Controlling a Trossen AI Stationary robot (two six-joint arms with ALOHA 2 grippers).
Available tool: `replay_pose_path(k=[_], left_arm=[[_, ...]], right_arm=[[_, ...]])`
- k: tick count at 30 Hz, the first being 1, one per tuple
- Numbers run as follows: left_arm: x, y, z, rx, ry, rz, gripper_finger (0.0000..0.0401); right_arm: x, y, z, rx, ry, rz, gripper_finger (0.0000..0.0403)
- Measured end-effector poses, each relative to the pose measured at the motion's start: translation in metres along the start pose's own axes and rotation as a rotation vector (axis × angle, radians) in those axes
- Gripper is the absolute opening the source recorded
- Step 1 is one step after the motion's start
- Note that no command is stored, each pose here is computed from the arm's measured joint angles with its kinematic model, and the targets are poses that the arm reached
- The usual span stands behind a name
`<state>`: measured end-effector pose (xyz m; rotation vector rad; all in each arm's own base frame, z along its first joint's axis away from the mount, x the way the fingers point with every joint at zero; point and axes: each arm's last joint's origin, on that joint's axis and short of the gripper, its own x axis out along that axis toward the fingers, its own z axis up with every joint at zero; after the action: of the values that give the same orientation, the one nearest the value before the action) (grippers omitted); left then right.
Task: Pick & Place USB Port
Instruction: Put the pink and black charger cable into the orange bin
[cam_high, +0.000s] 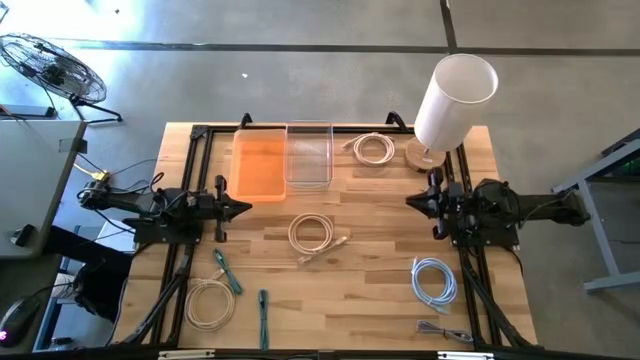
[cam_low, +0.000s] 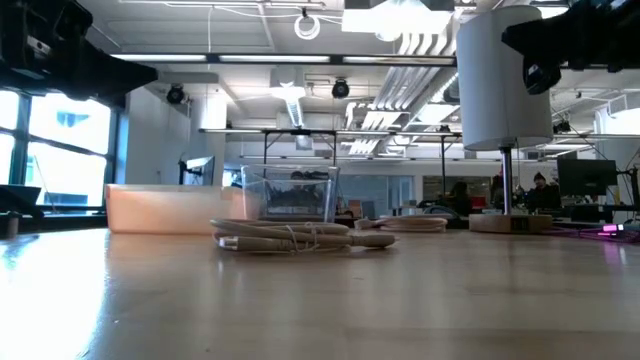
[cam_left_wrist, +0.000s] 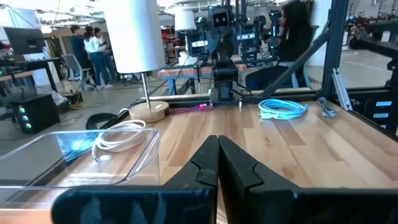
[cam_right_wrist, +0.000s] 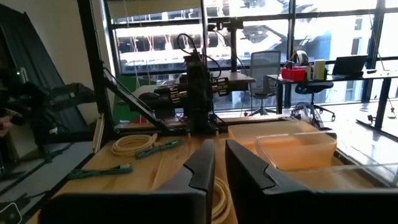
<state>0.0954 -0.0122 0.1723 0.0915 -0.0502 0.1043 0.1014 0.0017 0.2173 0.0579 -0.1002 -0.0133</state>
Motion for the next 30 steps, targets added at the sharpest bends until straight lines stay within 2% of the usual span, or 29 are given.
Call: replay_pose_path(k=[6,12,16,19,23,27,30], left_arm=[[0.000,0.000,0.000,-0.016,0.000,-0.002,0.0000],[0.000,-0.002,0.000,-0.009,-0.004,-0.058,0.0000],[0.000,-0.002,-0.001,-0.003,0.000,-0.083,0.0000],[0.000,-0.002,-0.001,0.001,0.000,-0.083,0.0000],[0.000,-0.003,-0.001,0.003,-0.001,-0.088,0.0000],[0.000,-0.003,-0.001,0.003,-0.002,-0.103,0.0000],[0.000,-0.003,-0.001,0.023,-0.003,-0.106,0.0000]], right_arm=[[0.023,0.009,0.040,-0.099,0.111,0.039,0.0052],[0.049,0.019,0.069,-0.131,0.492,-0.078,0.0062],[0.063,0.024,0.081,-0.075,0.759,-0.220,0.0063],[0.071,0.025,0.080,-0.034,0.961,-0.358,0.0063],[0.077,0.022,0.068,0.060,1.195,-0.596,0.0069],[0.082,0.018,0.050,0.056,1.388,-0.736,0.0091],[0.086,0.017,0.034,0.064,1.481,-0.787,0.0117]])
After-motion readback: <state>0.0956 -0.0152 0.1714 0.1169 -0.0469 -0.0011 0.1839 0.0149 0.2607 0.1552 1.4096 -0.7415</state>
